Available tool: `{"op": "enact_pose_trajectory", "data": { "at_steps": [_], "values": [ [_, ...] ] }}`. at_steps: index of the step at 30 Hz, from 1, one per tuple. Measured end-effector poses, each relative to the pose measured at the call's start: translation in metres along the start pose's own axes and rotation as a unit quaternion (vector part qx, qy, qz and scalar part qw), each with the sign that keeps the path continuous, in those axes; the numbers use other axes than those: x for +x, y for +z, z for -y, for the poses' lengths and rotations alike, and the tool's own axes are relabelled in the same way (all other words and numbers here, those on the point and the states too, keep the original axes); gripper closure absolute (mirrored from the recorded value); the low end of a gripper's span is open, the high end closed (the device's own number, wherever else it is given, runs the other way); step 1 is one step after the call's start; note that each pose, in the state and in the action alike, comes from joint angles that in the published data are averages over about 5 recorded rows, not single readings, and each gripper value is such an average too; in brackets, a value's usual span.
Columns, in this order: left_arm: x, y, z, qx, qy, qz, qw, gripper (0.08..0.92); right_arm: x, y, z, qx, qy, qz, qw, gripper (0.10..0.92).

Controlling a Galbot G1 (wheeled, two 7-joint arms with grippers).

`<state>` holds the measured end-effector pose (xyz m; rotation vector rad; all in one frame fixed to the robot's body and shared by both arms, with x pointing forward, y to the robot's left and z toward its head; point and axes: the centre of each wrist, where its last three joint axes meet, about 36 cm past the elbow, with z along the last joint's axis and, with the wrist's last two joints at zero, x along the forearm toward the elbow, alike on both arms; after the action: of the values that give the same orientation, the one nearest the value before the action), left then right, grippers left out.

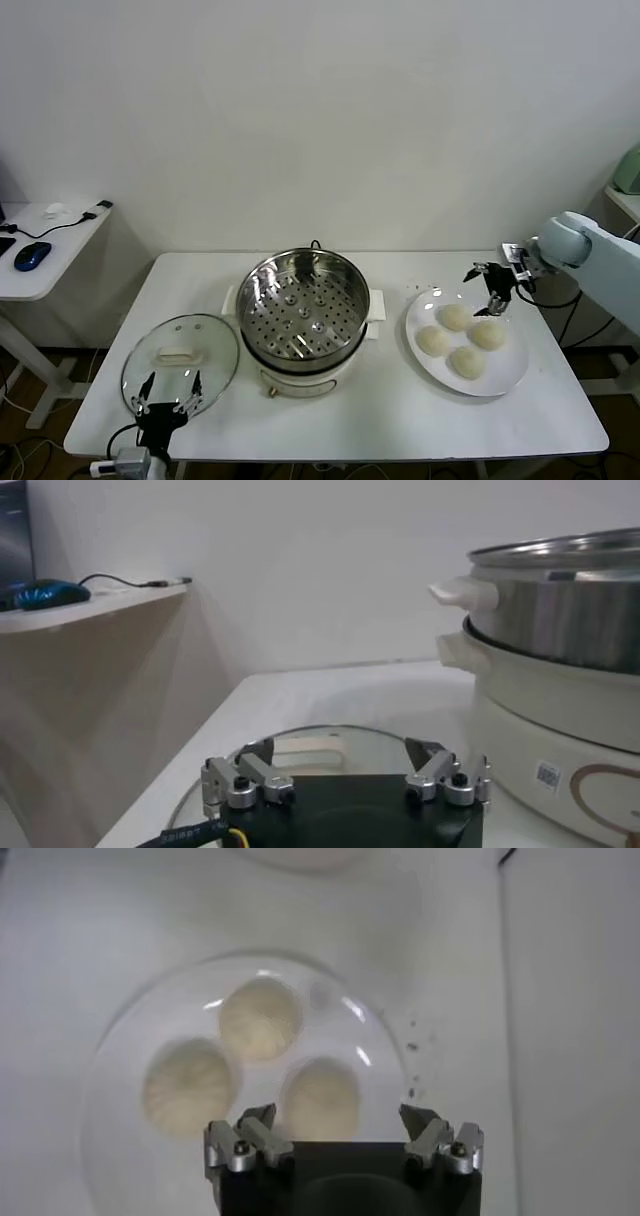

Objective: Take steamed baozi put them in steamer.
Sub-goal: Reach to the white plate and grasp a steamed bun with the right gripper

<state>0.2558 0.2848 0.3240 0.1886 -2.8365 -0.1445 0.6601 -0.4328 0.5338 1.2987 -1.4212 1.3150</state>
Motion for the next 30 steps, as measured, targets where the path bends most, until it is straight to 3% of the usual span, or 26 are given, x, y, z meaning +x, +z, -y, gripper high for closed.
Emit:
{"op": "enact_pose_trajectory", "data": {
  "at_steps": [11,26,30],
  "values": [
    [-0.003,0.007,-0.001,0.0,-0.002,-0.006,1.0,0.177,-0.042,-0.012,0.021,-0.009,-0.027,-0.043,0.999,0.2],
    [-0.007,0.016,0.004,0.0,0.003,-0.016,1.0,0.177,-0.087,-0.025,0.031,-0.03,-0.026,-0.045,0.998,0.202],
    [-0.006,0.016,0.004,0.0,0.002,-0.017,1.0,0.177,-0.093,-0.026,0.032,-0.035,-0.026,-0.046,0.998,0.257]
  ]
}}
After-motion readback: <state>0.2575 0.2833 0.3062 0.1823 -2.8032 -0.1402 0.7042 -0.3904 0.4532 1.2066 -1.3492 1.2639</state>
